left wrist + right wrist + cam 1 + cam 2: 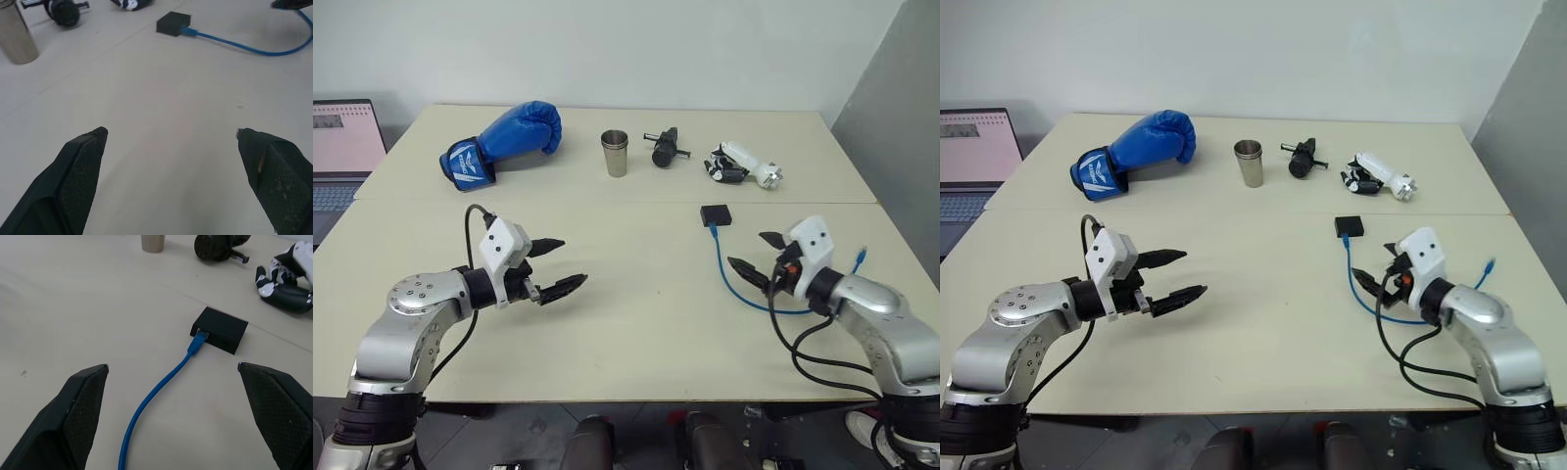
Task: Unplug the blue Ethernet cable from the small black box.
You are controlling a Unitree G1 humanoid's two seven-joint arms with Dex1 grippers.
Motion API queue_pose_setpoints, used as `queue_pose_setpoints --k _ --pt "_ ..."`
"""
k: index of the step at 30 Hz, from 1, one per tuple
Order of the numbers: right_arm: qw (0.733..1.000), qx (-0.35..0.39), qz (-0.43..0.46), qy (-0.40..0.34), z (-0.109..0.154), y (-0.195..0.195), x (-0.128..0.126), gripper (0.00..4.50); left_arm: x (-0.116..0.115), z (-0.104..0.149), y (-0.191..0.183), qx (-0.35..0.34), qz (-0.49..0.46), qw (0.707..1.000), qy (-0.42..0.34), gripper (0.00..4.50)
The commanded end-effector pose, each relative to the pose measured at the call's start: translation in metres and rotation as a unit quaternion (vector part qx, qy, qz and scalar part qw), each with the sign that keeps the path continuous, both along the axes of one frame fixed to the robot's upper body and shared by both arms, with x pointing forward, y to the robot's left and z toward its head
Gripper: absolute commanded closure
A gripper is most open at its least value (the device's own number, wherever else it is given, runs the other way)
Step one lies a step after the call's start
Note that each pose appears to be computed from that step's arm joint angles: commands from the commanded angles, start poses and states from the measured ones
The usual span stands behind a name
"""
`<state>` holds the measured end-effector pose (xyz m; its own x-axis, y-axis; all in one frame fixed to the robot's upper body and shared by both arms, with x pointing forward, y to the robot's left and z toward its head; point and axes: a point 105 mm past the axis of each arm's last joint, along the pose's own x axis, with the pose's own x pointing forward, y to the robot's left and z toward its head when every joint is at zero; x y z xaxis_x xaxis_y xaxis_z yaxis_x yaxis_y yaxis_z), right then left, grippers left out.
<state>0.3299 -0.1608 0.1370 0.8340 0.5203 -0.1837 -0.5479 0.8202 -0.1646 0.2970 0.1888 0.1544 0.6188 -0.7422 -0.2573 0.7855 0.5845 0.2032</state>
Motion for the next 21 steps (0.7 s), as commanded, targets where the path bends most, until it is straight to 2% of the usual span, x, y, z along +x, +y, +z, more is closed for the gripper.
queue_pose_setpoints --k 1,5,10,17,19,20,21 --pt "1.000 -0.001 -0.029 -0.006 -0.006 0.021 0.019 0.01 0.000 0.011 -0.012 0.010 -0.028 0.999 -0.025 0.00" --pt "0.998 0.013 -0.069 -0.002 -0.017 0.034 0.039 0.01 0.001 0.014 -0.021 0.014 -0.049 0.998 -0.031 0.00" --pt "0.991 0.009 -0.130 -0.007 -0.027 0.033 0.064 0.01 0.003 0.012 -0.027 0.017 -0.058 0.998 -0.036 0.00" --pt "0.986 0.010 -0.167 0.004 -0.034 0.035 0.079 0.01 0.007 0.004 -0.025 0.018 -0.061 0.997 -0.035 0.00" --pt "0.984 0.020 -0.178 0.010 -0.035 0.033 0.082 0.38 0.008 0.002 -0.024 0.018 -0.060 0.997 -0.036 0.00" --pt "0.983 0.022 -0.182 0.013 -0.036 0.032 0.083 0.40 0.008 0.001 -0.023 0.018 -0.060 0.997 -0.036 0.00" --pt "0.982 0.025 -0.188 0.017 -0.037 0.030 0.084 0.78 0.008 0.000 -0.023 0.018 -0.060 0.997 -0.036 0.00"
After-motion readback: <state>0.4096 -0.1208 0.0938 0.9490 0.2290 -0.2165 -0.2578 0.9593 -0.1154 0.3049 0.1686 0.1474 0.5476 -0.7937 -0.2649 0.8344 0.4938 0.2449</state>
